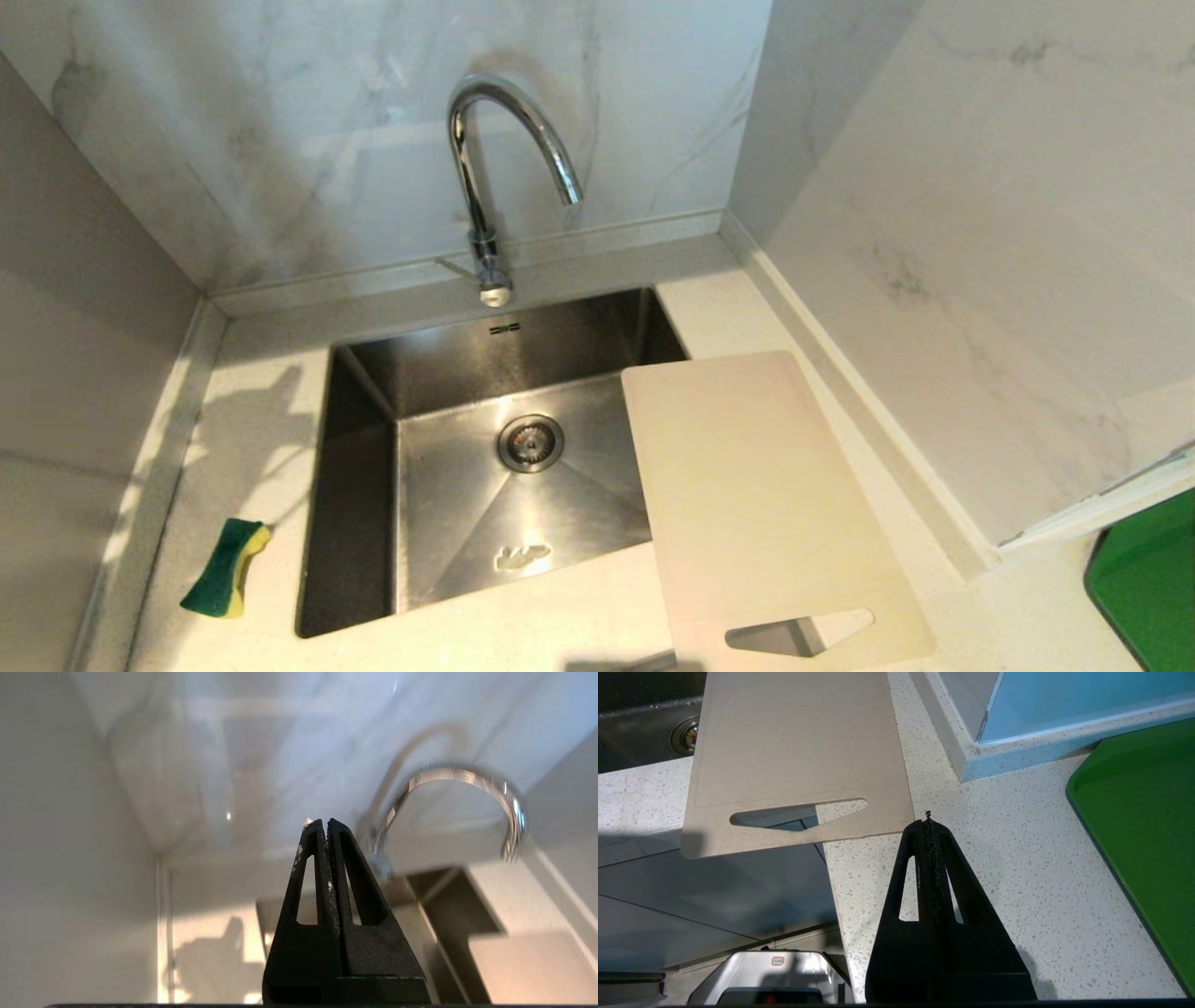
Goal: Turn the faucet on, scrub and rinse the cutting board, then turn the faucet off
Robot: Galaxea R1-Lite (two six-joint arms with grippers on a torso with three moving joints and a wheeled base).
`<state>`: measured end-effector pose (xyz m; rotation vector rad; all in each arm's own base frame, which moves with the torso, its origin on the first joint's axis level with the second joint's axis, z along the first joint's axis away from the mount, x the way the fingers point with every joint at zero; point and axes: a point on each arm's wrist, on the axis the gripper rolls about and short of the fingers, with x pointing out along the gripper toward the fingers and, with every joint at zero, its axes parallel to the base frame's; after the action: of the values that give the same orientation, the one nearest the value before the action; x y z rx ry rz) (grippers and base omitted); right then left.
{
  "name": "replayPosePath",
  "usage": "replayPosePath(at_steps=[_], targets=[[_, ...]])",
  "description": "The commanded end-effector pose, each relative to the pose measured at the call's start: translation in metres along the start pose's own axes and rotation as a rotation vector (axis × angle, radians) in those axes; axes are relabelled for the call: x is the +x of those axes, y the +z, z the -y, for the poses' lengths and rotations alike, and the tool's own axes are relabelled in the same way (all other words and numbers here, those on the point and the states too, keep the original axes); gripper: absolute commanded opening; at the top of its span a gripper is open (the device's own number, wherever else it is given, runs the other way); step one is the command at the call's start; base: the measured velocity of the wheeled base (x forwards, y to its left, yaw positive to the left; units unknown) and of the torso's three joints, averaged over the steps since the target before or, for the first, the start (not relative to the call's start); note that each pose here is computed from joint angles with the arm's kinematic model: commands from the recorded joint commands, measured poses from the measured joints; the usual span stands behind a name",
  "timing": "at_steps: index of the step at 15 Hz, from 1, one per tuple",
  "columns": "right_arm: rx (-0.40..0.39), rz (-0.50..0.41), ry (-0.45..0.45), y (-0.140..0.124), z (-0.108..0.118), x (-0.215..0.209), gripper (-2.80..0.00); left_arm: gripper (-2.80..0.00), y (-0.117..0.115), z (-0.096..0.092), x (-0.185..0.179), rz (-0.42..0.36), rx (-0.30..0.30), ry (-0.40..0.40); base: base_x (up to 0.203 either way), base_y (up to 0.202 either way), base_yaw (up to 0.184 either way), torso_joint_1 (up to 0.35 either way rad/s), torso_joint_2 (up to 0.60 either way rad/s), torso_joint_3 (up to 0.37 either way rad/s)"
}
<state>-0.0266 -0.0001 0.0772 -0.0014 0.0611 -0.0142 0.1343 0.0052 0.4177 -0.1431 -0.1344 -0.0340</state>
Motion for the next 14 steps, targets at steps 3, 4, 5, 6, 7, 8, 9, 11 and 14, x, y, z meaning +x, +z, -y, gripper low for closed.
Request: replayPosePath(at_steps=[3,4,5,6,7,8,9,11,14], targets=[[0.000,0.000,0.000,0.000,0.000,0.000,-2.80,-2.80,-0.045,-0.003,-0.059,-0.071,-0.031,0.012,0.000,0.000,0.000,0.000,0.00,0.000],[0.000,0.000,0.000,0.000,0.000,0.000,-2.80,-2.80,-0.059,-0.004,-0.068,-0.095,-0.037,0.016,0.000,0.000,0.000,0.000,0.00,0.000],[0.000,0.000,0.000,0.000,0.000,0.000,-2.80,-2.80,-0.075,-0.006,-0.078,-0.120,-0.042,0.020,0.000,0.000,0.000,0.000,0.00,0.000],[0.000,0.000,0.000,0.000,0.000,0.000,-2.80,-2.80,-0.090,-0.007,-0.084,-0.140,-0.045,0.023,0.000,0.000,0.000,0.000,0.00,0.000],[0.000,0.000,0.000,0.000,0.000,0.000,-2.80,-2.80,-0.105,-0.009,-0.089,-0.153,-0.047,0.026,0.000,0.000,0.000,0.000,0.00,0.000],[0.000,0.000,0.000,0.000,0.000,0.000,-2.80,-2.80,-0.121,-0.012,-0.092,-0.162,-0.046,0.027,0.000,0.000,0.000,0.000,0.00,0.000],[0.000,0.000,0.000,0.000,0.000,0.000,-2.80,-2.80,-0.137,-0.014,-0.096,-0.162,-0.044,0.027,0.000,0.000,0.000,0.000,0.00,0.000],[0.000,0.000,0.000,0.000,0.000,0.000,-2.80,-2.80,-0.163,-0.017,-0.103,-0.164,-0.044,0.029,0.000,0.000,0.000,0.000,0.00,0.000],[0.000,0.000,0.000,0.000,0.000,0.000,-2.80,-2.80,-0.197,-0.021,-0.121,-0.179,-0.045,0.033,0.000,0.000,0.000,0.000,0.00,0.000]])
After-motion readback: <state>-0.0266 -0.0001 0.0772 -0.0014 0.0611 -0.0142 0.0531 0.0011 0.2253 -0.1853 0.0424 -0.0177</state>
